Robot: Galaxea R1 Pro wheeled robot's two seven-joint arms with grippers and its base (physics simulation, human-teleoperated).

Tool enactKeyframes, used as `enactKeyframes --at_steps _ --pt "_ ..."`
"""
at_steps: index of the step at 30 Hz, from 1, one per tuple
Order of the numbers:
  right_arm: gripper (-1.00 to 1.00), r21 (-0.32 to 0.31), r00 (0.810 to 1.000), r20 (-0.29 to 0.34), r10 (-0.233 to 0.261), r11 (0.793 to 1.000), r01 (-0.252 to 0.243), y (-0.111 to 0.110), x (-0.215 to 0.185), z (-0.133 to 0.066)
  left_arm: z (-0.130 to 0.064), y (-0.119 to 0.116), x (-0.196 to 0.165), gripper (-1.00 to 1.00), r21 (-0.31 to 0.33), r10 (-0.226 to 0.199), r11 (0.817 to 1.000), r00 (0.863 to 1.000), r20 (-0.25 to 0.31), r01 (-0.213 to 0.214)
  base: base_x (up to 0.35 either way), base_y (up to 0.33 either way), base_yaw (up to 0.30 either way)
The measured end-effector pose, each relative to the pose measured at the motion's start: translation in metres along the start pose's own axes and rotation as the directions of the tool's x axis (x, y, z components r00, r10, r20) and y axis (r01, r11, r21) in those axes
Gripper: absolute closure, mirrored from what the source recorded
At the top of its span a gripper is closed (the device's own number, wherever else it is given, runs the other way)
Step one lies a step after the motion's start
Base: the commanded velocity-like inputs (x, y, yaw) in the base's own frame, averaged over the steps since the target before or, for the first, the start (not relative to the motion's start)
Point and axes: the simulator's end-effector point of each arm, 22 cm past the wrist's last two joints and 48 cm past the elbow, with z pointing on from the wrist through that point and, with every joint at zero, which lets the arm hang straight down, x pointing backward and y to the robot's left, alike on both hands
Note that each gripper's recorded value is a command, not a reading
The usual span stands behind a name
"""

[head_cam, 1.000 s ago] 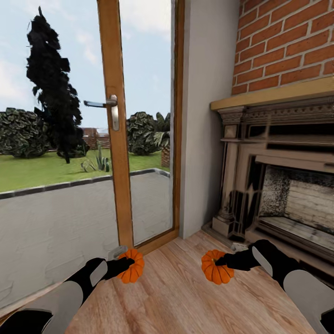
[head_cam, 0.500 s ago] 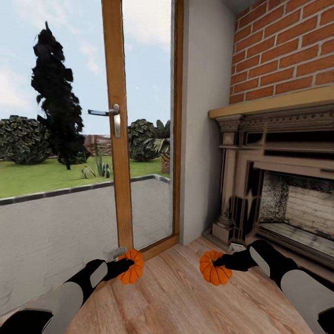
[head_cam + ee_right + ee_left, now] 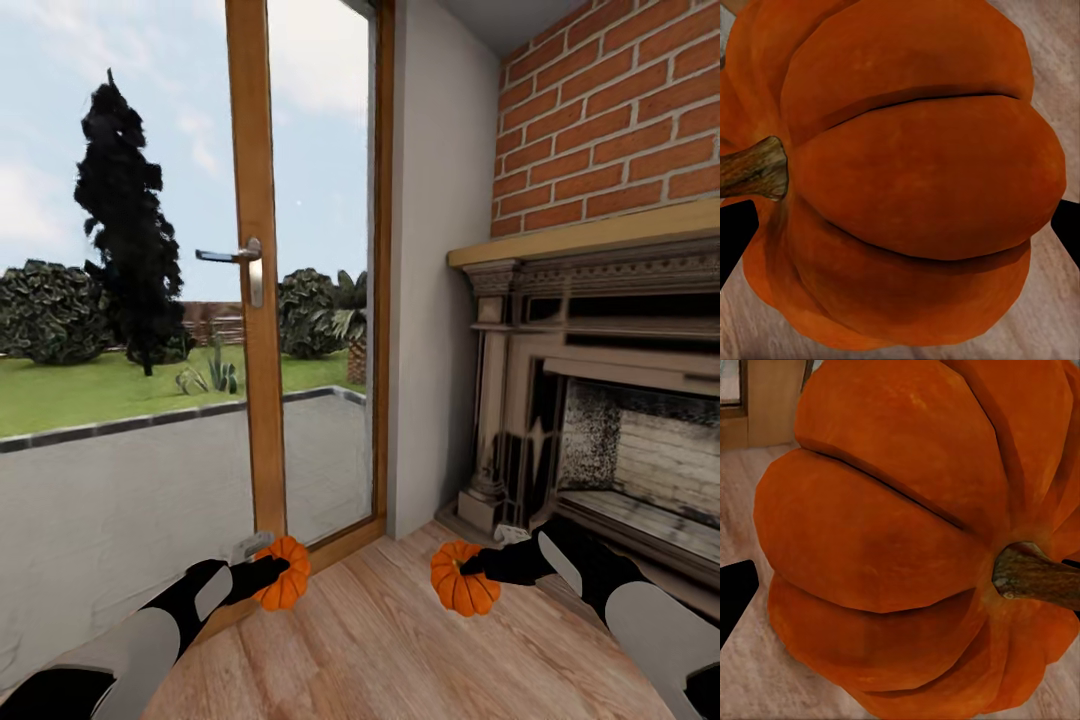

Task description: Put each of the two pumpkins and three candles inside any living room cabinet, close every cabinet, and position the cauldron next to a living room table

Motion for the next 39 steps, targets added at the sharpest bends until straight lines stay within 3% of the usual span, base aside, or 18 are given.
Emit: enactKeyframes --at_steps 23,39 --pt "1.0 -0.007 0.999 0.042 -0.021 1.0 0.021 0.014 -0.014 -0.021 -0.017 -0.007 -0.013 1.0 0.008 0.006 1.0 1.0 0.029 -0.006 0.0 0.0 0.0" --pt "1.0 -0.012 0.994 0.098 -0.044 0.999 0.045 0.028 -0.03 -0.049 -0.041 -0.024 -0.036 1.0 0.031 0.017 0.999 0.996 0.082 -0.019 0.0 0.0 0.0"
